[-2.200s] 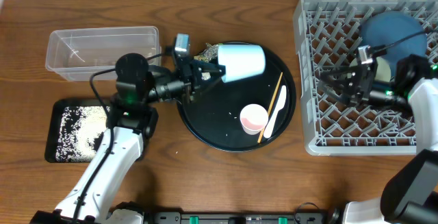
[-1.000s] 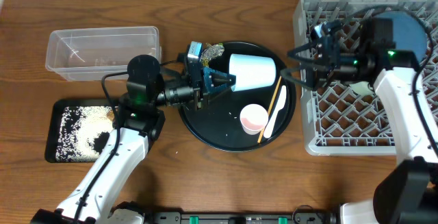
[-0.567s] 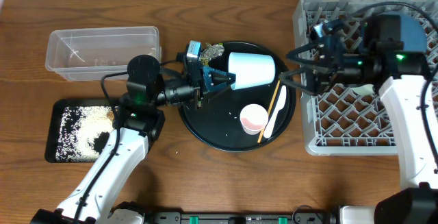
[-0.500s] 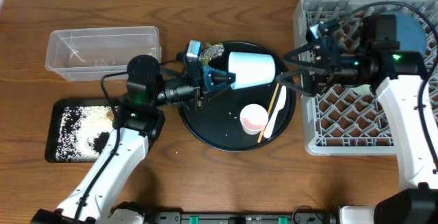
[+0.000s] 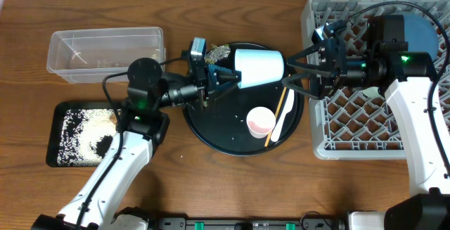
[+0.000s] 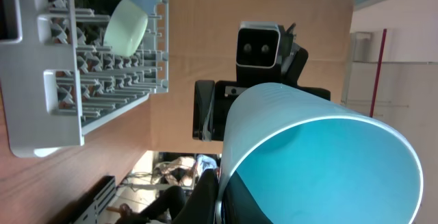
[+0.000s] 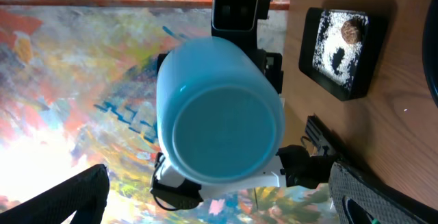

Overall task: Sort waste into correct bins and load items into the dishwasher rack
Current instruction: 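Hold the blue cup sideways while the right gripper reaches toward it, then grasp the blue cup's base with the right gripper and release left gripper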

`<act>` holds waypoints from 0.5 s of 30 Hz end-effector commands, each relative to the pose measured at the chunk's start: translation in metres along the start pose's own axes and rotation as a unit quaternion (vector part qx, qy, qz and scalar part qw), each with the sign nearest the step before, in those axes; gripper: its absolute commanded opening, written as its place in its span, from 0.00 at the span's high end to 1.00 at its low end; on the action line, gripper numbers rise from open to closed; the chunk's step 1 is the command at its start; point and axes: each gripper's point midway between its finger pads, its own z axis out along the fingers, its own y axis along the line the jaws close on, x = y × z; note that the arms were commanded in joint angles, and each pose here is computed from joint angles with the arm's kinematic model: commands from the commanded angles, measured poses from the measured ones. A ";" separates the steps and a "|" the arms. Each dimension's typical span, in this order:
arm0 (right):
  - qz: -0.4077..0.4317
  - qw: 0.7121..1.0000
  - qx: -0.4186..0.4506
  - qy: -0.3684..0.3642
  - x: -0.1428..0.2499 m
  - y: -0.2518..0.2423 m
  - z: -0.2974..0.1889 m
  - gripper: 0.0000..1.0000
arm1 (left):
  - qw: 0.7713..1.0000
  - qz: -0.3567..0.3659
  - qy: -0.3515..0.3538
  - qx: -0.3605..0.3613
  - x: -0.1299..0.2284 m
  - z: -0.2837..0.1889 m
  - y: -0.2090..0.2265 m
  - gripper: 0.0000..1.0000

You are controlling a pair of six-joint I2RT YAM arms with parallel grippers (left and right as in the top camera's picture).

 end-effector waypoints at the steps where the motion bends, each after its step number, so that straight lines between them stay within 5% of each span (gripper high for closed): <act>1: -0.008 1.000 -0.005 0.013 0.004 0.005 0.006 0.01 | 1.000 0.002 0.008 0.003 0.007 0.007 -0.003 0.94; 15: -0.015 1.000 0.000 0.016 0.003 0.003 0.010 0.01 | 1.000 0.007 0.003 0.014 0.008 0.010 -0.009 0.94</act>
